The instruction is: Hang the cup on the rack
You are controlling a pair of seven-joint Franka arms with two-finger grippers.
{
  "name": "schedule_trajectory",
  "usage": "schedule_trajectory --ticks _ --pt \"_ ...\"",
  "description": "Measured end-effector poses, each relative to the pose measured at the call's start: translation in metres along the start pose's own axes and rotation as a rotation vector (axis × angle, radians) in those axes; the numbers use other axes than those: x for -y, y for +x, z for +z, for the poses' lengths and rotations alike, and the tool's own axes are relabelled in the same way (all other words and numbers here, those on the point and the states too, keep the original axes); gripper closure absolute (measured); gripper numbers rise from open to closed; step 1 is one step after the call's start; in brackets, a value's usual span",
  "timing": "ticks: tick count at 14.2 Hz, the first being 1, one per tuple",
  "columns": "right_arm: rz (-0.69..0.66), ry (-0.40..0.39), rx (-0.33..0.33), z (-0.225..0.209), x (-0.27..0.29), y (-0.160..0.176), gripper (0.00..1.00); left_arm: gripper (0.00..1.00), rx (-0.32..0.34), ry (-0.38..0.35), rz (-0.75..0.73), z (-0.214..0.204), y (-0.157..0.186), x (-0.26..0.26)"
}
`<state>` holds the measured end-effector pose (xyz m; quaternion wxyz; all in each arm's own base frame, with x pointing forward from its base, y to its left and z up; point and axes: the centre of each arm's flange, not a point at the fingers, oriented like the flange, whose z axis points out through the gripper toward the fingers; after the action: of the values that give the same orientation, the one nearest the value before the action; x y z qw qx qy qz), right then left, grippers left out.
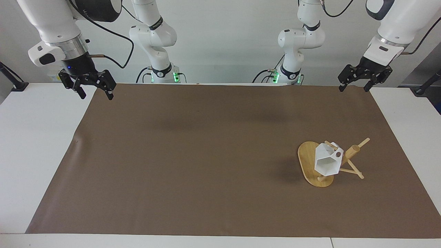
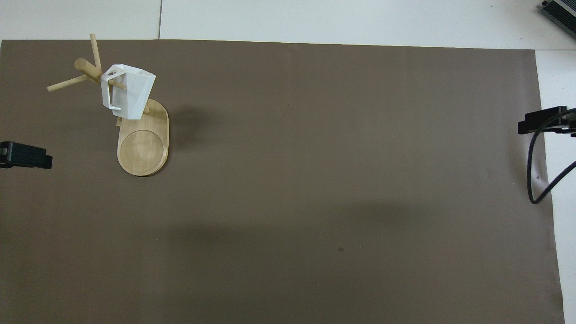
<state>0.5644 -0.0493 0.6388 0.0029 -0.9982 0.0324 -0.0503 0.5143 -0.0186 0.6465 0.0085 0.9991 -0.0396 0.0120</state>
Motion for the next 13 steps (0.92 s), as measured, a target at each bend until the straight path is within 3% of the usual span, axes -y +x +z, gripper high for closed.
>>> schedule_trajectory --ticks 13 --pt "0.000 0.000 0.000 0.0000 0.0000 0.0000 0.00 0.00 0.003 0.001 0.018 0.0081 0.0022 -0.0072"
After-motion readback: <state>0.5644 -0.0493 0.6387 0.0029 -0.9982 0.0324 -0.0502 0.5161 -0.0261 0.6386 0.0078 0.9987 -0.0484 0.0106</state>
